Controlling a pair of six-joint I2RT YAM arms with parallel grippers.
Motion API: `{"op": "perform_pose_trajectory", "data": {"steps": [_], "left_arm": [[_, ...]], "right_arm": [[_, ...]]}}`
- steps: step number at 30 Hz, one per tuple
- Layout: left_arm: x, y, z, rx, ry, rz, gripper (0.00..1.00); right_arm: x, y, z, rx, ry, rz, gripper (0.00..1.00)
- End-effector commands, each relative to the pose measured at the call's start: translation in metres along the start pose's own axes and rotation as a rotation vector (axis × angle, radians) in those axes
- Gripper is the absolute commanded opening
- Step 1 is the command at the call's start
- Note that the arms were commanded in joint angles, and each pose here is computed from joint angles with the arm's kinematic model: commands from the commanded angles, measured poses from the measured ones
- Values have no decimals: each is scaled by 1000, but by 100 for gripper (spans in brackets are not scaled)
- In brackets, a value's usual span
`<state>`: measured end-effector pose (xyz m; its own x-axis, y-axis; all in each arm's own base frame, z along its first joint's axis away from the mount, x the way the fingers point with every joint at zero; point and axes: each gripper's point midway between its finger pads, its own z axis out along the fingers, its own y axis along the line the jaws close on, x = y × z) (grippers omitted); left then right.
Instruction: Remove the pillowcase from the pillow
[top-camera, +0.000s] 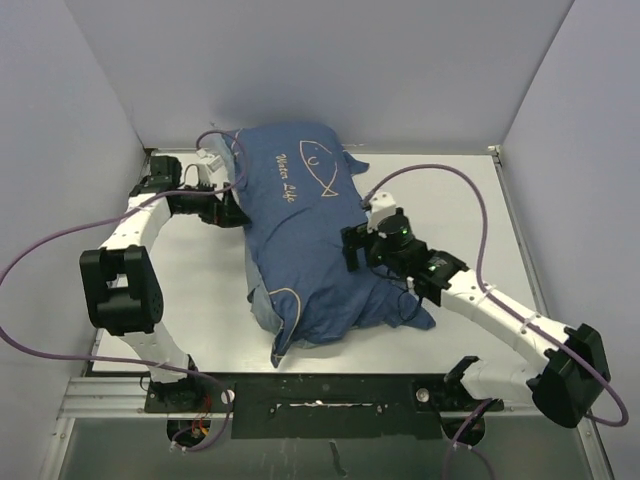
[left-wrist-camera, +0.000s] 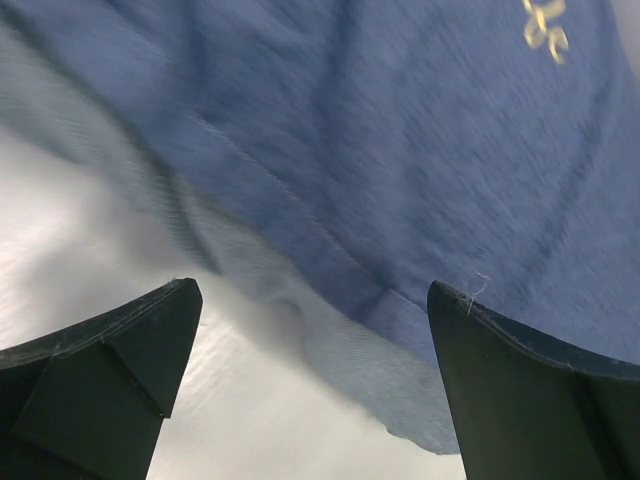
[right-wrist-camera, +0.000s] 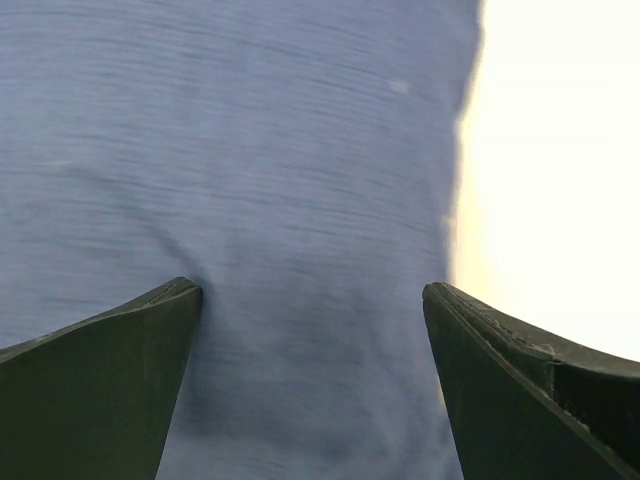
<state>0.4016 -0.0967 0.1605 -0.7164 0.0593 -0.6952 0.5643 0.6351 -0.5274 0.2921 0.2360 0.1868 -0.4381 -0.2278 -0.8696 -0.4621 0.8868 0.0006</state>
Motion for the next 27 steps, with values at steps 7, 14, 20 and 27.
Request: {"op": "perform_pose_trajectory", "data": {"steps": [7, 14, 20, 27], "left_arm": [[17, -33, 27, -26, 123, 116, 97], [-3, 3, 31, -197, 101, 143, 89], [-22, 19, 34, -306, 73, 193, 85], [-64, 11, 27, -321, 16, 236, 94]], "right_arm": [[63, -75, -42, 34, 140, 179, 99], [106, -43, -34, -90, 229, 231, 89], [107, 33, -24, -244, 219, 151, 81], [101, 145, 11, -448, 210, 26, 80]]}}
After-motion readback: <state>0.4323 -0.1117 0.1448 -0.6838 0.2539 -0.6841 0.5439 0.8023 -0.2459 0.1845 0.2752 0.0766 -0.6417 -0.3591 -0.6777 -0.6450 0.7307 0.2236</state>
